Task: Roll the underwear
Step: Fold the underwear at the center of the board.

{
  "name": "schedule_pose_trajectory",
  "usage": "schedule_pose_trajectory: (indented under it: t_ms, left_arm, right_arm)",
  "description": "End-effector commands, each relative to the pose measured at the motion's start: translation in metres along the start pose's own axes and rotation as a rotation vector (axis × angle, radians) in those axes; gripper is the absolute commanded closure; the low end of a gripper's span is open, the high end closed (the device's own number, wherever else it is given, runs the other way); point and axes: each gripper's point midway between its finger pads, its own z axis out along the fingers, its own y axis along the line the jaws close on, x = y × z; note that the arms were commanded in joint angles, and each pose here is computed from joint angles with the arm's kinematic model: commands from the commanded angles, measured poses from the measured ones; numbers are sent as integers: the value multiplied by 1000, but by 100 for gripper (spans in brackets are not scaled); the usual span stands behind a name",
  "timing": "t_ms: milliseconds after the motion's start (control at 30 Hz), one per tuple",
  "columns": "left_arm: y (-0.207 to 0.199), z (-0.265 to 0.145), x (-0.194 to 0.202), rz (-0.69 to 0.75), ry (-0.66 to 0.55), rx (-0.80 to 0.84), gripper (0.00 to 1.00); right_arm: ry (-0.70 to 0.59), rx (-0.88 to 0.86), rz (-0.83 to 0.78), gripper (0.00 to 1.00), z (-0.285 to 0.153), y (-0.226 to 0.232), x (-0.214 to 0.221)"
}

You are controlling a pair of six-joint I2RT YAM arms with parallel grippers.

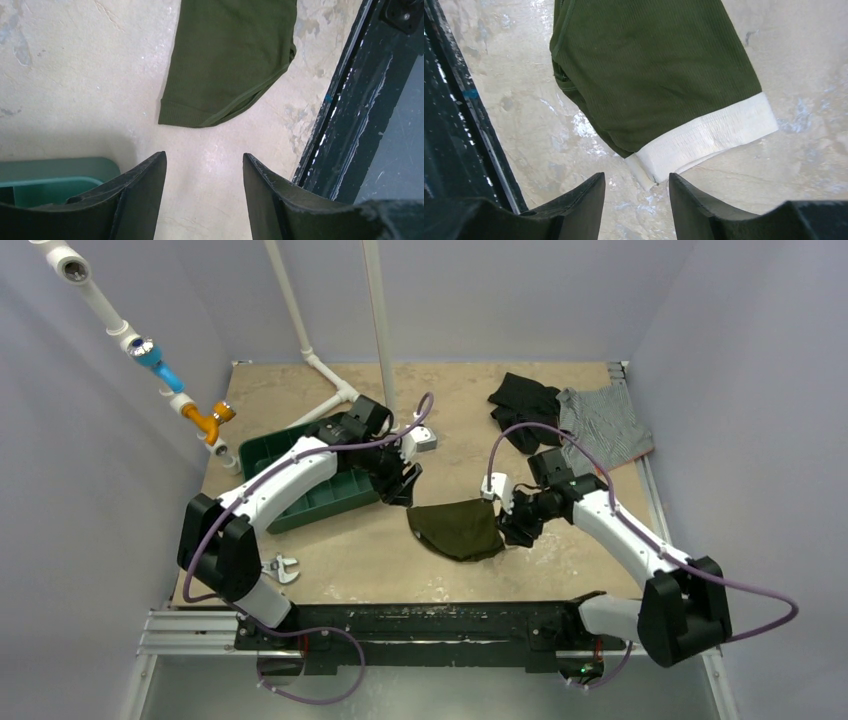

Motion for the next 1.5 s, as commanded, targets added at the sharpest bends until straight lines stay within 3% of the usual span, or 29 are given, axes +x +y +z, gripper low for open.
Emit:
schedule_pose_trajectory:
  t_ms: [0,200,433,800,1200,1333,1467]
  left_arm:
    - [0,-8,6,41,0,7,43]
    - [4,-3,10,17,17,9,43]
    - [8,-1,11,10,27,-4,44]
    - [9,2,12,4,34,5,44]
    - [8,3,14,2,36,7,44]
    - [7,2,14,4,34,7,44]
    - [8,1,15,9,32,2,44]
  right_arm:
    - [-13,175,-156,50,-5,-21,-10]
    - [0,277,-279,47,-1,-24,-9]
    - [56,280,-355,40,11,-17,2]
    - [129,280,-405,41,31,-17,15]
    - [159,277,-427,48,45,-18,24]
    - [177,251,-421,62,48,-14,29]
    - [192,240,-420,68,49,-11,33]
